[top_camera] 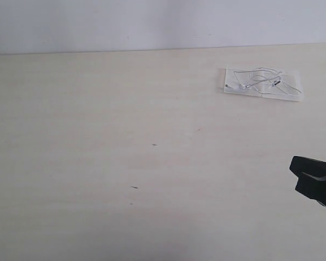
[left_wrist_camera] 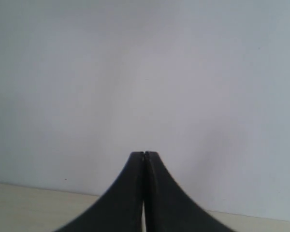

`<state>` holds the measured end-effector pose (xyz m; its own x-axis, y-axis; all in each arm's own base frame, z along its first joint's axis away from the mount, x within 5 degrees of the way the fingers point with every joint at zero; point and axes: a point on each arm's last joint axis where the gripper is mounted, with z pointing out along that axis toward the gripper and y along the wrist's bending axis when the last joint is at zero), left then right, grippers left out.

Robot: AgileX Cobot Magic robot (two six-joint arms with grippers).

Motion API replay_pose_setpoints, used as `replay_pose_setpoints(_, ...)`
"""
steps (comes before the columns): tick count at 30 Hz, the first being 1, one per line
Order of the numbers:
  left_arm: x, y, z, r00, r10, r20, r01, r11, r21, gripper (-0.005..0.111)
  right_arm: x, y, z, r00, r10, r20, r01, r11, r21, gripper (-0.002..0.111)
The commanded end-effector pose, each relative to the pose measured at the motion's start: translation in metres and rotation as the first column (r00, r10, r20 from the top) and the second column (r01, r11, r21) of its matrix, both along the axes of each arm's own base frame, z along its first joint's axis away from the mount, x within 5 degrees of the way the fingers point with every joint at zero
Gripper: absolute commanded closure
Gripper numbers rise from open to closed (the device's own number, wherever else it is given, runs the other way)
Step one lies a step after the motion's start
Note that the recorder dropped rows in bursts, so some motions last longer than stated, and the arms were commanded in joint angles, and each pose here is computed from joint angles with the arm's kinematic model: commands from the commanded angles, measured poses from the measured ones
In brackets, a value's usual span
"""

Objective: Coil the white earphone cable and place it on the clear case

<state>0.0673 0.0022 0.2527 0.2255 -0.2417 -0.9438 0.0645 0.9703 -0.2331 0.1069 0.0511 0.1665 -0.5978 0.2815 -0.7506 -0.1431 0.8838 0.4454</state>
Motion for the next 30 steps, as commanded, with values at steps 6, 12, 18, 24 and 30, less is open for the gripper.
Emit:
replay_pose_setpoints(6, -0.002, 0.001, -0.007, 1.000, 0.015, 0.001, -0.015, 1.000, 0.009, 0.107, 0.000, 0.000, 0.001, 1.000, 0.003, 0.021, -0.003, 1.000, 0.004, 0.108)
replay_pose_setpoints(12, -0.009, 0.002, -0.005, 0.999, 0.015, 0.051, -0.016, 1.000, 0.016, 0.107, 0.000, 0.000, 0.001, 1.000, 0.003, 0.021, -0.003, 1.000, 0.004, 0.108)
replay_pose_setpoints(18, -0.016, -0.004, -0.015, 1.000, 0.020, 0.014, -0.022, 0.970, 0.242, 0.107, 0.000, 0.000, 0.001, 1.000, 0.003, 0.021, -0.003, 1.000, 0.004, 0.108)
replay_pose_setpoints(24, -0.013, 0.004, -0.032, 0.970, 0.158, -0.187, -0.121, 0.973, 0.197, 0.107, 0.000, 0.000, 0.001, 1.000, 0.003, 0.021, -0.003, 1.000, 0.004, 0.108)
replay_pose_setpoints(30, -0.014, 0.014, -0.056, 0.899, 0.303, -0.317, -0.270, 0.952, 0.145, 0.107, 0.000, 0.000, 0.001, 1.000, 0.003, 0.021, -0.003, 1.000, 0.004, 0.108)
